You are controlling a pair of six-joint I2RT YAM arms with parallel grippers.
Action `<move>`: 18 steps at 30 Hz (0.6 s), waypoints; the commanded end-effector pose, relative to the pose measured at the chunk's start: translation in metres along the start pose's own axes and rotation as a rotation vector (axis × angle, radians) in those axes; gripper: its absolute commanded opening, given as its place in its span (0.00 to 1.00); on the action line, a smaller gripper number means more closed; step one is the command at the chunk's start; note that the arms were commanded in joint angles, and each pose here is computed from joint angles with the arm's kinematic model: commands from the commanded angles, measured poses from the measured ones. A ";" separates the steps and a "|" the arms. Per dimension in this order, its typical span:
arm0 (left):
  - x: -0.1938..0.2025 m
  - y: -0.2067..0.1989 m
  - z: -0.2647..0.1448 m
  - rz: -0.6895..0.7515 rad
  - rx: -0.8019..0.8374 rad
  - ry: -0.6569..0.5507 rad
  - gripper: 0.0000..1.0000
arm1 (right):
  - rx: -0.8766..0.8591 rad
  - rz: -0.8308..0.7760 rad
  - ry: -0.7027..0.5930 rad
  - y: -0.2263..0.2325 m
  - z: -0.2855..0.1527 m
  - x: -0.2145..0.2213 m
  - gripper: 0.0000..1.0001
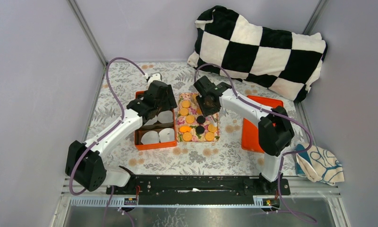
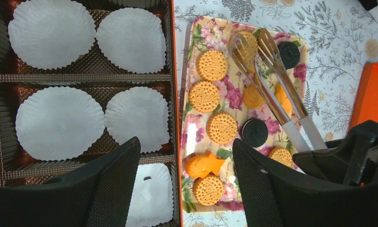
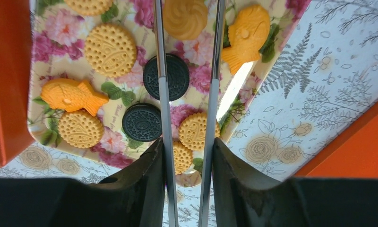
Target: Pack the cookies
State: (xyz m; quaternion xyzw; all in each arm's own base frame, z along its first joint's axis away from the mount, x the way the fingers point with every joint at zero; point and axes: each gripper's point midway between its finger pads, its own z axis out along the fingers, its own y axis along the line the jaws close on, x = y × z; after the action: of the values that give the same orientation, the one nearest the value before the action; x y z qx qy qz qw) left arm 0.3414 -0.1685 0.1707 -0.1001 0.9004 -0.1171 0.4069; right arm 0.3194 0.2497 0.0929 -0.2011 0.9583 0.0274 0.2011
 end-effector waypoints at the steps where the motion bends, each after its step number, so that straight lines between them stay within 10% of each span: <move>1: -0.009 -0.002 -0.003 -0.031 0.032 -0.028 0.76 | 0.011 -0.008 -0.146 0.007 -0.036 -0.041 0.17; 18: -0.031 0.051 -0.002 -0.181 -0.057 -0.069 0.66 | -0.197 -0.135 -0.314 0.112 -0.072 -0.103 0.14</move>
State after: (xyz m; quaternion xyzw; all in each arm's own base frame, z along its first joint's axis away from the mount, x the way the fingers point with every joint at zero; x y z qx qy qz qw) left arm 0.3547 -0.1145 0.1715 -0.1873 0.8858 -0.1123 0.4095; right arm 0.3332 0.3499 0.2068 -0.2485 0.9011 0.1134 0.3368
